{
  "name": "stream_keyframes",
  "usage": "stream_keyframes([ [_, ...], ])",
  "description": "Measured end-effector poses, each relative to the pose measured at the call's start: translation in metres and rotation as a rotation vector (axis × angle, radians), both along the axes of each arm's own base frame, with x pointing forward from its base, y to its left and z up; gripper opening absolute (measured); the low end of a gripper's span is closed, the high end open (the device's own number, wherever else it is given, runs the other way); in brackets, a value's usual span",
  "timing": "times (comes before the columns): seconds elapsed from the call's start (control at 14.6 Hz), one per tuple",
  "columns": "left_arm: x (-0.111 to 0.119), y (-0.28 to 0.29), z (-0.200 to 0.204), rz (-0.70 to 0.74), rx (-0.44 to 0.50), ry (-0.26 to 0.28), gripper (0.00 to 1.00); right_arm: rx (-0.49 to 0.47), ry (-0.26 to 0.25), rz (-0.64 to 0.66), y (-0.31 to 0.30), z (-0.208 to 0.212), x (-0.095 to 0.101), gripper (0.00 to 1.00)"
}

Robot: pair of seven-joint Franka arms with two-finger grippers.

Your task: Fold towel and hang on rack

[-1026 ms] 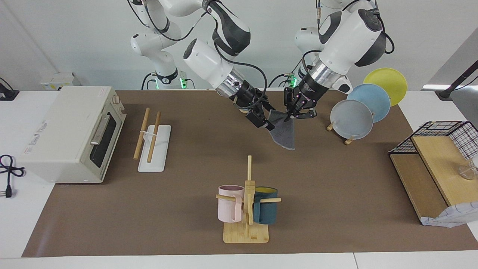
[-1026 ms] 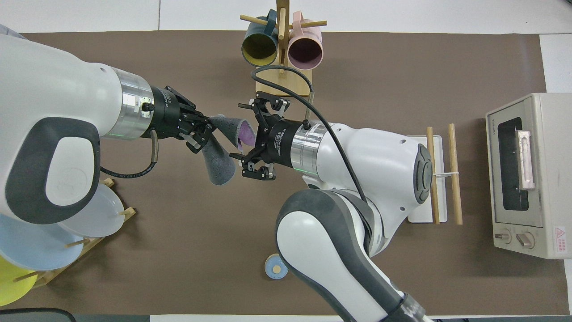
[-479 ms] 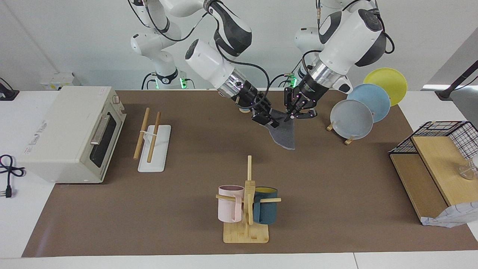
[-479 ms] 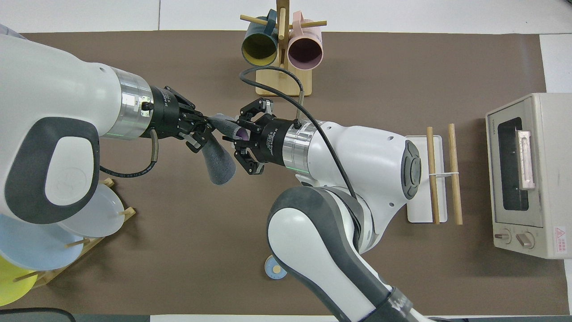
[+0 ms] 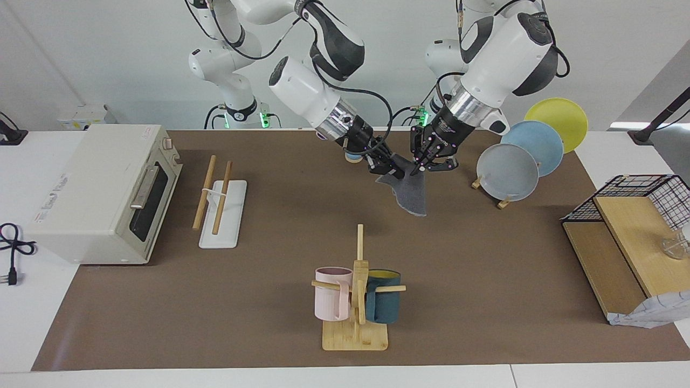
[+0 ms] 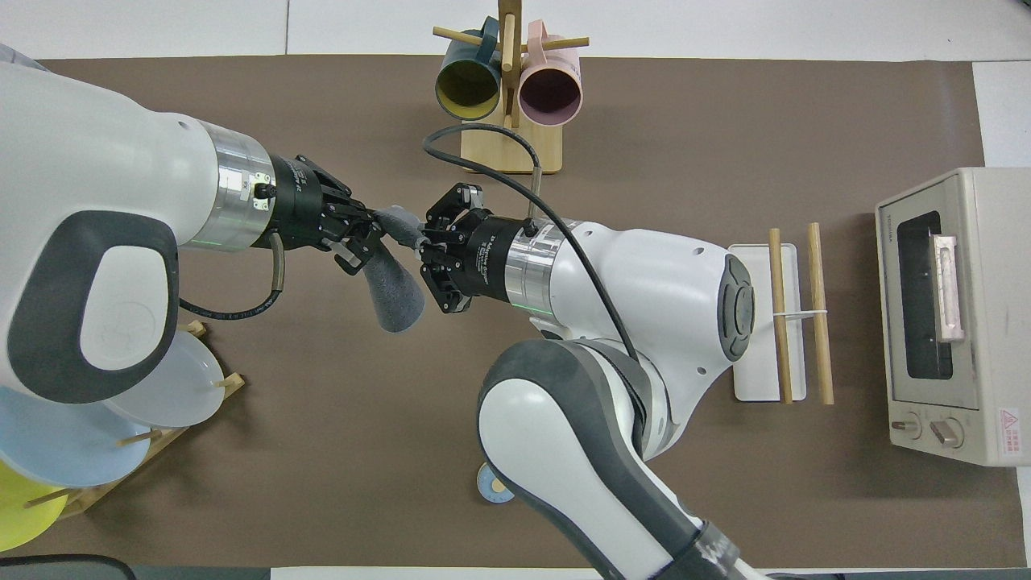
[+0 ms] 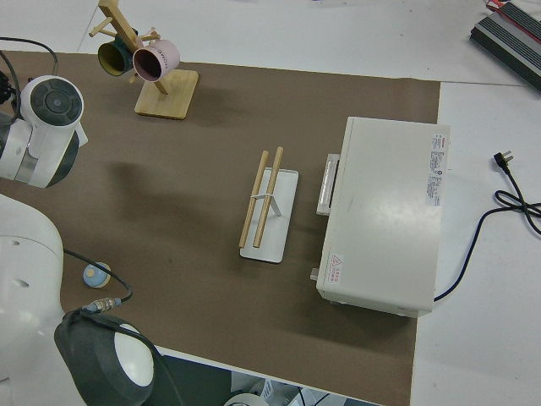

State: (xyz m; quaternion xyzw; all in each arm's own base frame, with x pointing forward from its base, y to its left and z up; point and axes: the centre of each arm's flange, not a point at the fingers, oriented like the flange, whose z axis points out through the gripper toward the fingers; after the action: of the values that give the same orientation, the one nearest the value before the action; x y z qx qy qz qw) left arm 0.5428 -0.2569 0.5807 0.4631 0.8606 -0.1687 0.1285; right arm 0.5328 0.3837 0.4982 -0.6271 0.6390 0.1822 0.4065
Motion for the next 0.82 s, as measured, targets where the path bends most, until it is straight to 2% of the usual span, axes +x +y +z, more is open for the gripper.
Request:
stream_keyframes([
  [0.07,0.0,0.0,0.0,0.0,0.0,0.0,0.02,-0.005,-0.008,0.007,0.0,0.0,0.0,0.02],
  [0.14,0.0,0.0,0.001,-0.002,0.0,-0.002,0.07,-0.014,-0.021,0.018,0.001,0.0,0.0,0.02],
  [0.41,0.0,0.006,0.002,-0.062,0.006,-0.035,0.51,-0.065,-0.067,0.102,0.005,-0.002,-0.003,0.02],
  [0.55,0.005,0.018,0.001,-0.103,0.013,-0.062,0.72,-0.191,-0.131,0.276,0.007,-0.007,-0.008,0.02],
  [0.68,0.013,0.039,-0.001,-0.159,0.023,-0.1,0.96,-0.376,-0.201,0.496,-0.002,-0.013,-0.008,0.02],
  [0.82,0.019,0.06,-0.004,-0.266,0.04,-0.155,1.0,-0.546,-0.279,0.74,-0.015,-0.018,-0.01,0.02],
])
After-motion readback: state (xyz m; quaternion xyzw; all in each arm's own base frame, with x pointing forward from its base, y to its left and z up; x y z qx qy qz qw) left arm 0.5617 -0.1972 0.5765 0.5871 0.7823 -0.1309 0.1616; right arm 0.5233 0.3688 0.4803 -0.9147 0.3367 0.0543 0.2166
